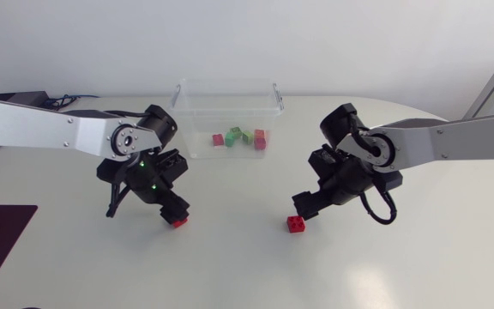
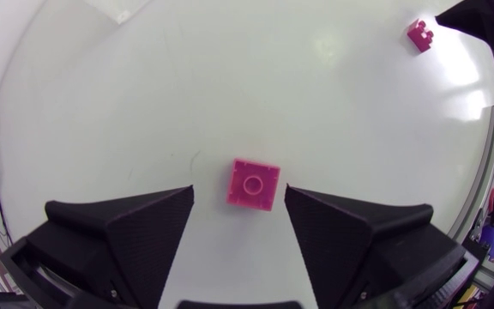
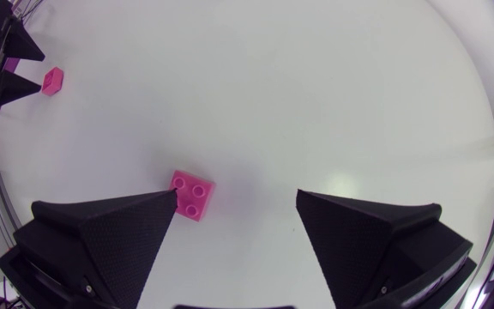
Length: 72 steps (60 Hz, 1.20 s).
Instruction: Place the duplo bricks in the container
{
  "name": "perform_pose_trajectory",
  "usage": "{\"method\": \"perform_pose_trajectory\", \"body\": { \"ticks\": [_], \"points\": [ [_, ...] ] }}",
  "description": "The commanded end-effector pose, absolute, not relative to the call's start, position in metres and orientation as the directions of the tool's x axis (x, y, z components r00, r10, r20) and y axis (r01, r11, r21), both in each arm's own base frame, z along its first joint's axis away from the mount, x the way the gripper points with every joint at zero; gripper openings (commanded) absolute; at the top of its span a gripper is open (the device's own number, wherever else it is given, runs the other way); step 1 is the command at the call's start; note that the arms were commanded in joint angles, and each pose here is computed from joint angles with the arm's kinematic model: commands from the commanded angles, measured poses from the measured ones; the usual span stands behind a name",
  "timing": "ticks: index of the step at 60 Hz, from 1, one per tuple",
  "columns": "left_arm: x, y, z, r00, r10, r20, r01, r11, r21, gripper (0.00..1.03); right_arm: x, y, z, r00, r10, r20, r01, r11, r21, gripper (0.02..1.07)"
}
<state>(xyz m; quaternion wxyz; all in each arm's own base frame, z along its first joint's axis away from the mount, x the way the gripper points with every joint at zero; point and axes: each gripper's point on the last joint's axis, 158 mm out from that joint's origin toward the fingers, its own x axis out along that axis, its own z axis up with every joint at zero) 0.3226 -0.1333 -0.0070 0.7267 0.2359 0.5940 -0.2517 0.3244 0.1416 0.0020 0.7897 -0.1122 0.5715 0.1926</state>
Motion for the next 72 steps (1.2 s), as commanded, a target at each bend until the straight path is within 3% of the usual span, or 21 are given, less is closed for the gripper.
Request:
{"method": "perform_pose_trajectory", "body": {
  "ticks": [1,25,32,40,44,51,54,64,72],
  "points": [
    [0.316,-0.139,-0.007,0.151,-0.095,-0.984,0.687,0.726,0.035,0.78,0.324,0.142,-0.003,0.267,0.164,-0.95,-0.426,0.904,0.036,1.02],
    [0.308,-0.131,-0.031,0.08,-0.072,-0.994,0.743,0.669,0.011,0.8,0.322,0.146,-0.01,0.251,0.15,-0.956,-0.436,0.899,0.027,1.02],
    [0.302,-0.134,-0.04,0.044,-0.085,-0.995,0.754,0.656,-0.023,0.62,0.321,0.154,-0.017,0.237,0.136,-0.962,-0.441,0.897,0.018,1.02],
    [0.296,-0.14,-0.046,0.006,-0.123,-0.992,0.767,0.637,-0.074,0.55,0.317,0.167,-0.019,0.221,0.139,-0.965,-0.449,0.893,0.026,1.02],
    [0.295,-0.146,-0.046,-0.008,-0.159,-0.987,0.774,0.624,-0.107,0.45,0.317,0.167,-0.02,0.213,0.137,-0.968,-0.441,0.897,0.03,1.02],
    [0.292,-0.152,-0.045,-0.029,-0.214,-0.976,0.781,0.605,-0.155,0.36,0.318,0.164,-0.022,0.193,0.13,-0.973,-0.411,0.911,0.04,1.01],
    [0.291,-0.155,-0.043,-0.032,-0.225,-0.974,0.781,0.603,-0.165,0.3,0.318,0.164,-0.023,0.184,0.125,-0.975,-0.402,0.915,0.041,0.98],
    [0.29,-0.168,-0.027,-0.006,-0.261,-0.965,0.8,0.578,-0.162,0.3,0.309,0.171,-0.032,0.143,0.11,-0.984,-0.407,0.913,0.043,0.86],
    [0.298,-0.177,0.0,0.063,-0.298,-0.952,0.811,0.572,-0.125,0.3,0.305,0.174,-0.036,0.138,0.109,-0.984,-0.415,0.909,0.042,0.61]
  ]
}}
